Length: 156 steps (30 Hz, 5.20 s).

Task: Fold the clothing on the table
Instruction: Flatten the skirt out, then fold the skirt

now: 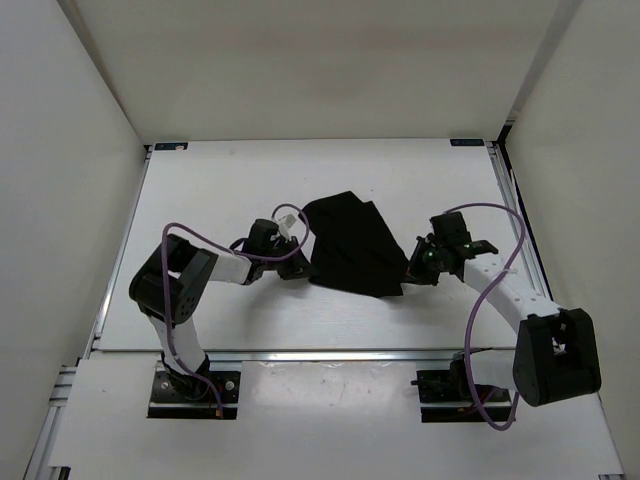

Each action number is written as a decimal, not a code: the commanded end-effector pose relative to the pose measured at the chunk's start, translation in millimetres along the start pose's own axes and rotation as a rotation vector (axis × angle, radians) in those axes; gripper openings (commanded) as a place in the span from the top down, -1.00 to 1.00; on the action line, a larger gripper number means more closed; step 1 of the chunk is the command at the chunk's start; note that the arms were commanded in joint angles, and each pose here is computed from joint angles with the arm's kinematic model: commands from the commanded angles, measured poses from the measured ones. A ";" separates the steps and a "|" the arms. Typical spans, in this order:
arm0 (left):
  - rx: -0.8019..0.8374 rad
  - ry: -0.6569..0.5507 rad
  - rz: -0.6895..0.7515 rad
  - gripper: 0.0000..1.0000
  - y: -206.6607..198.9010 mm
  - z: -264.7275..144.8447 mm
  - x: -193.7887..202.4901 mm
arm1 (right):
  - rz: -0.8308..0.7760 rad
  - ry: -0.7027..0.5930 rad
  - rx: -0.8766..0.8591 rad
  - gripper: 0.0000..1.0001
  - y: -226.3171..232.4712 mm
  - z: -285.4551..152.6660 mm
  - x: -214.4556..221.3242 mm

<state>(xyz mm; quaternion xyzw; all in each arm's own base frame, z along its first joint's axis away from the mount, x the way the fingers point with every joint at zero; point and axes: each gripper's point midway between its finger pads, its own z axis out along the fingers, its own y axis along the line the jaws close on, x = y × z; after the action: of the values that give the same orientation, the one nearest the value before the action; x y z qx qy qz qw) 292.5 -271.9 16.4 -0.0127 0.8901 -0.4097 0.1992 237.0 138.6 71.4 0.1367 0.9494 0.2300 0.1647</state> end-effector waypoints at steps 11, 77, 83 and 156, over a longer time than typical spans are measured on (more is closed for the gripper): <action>0.359 -0.200 0.008 1.00 -131.8 -90.9 -170.6 | -0.113 -0.290 -0.021 1.00 45.4 -69.0 -134.0; 0.395 -0.067 -0.398 1.00 -52.1 -111.7 -28.7 | -0.005 -0.098 -0.314 1.00 21.5 -61.3 -28.3; 0.319 0.026 -0.485 1.00 -35.5 -118.4 21.0 | 0.094 0.131 -0.213 1.00 -2.6 -68.7 42.1; 0.042 -0.170 -0.395 1.00 -4.5 -18.9 -38.2 | -0.466 0.220 -0.026 1.00 64.3 100.2 -102.5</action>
<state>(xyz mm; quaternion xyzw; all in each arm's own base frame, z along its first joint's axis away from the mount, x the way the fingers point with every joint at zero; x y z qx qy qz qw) 319.4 -258.7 50.9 -0.2270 0.8318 -0.4754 0.1746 334.8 205.5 30.7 -0.0961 0.9667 0.2307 0.0557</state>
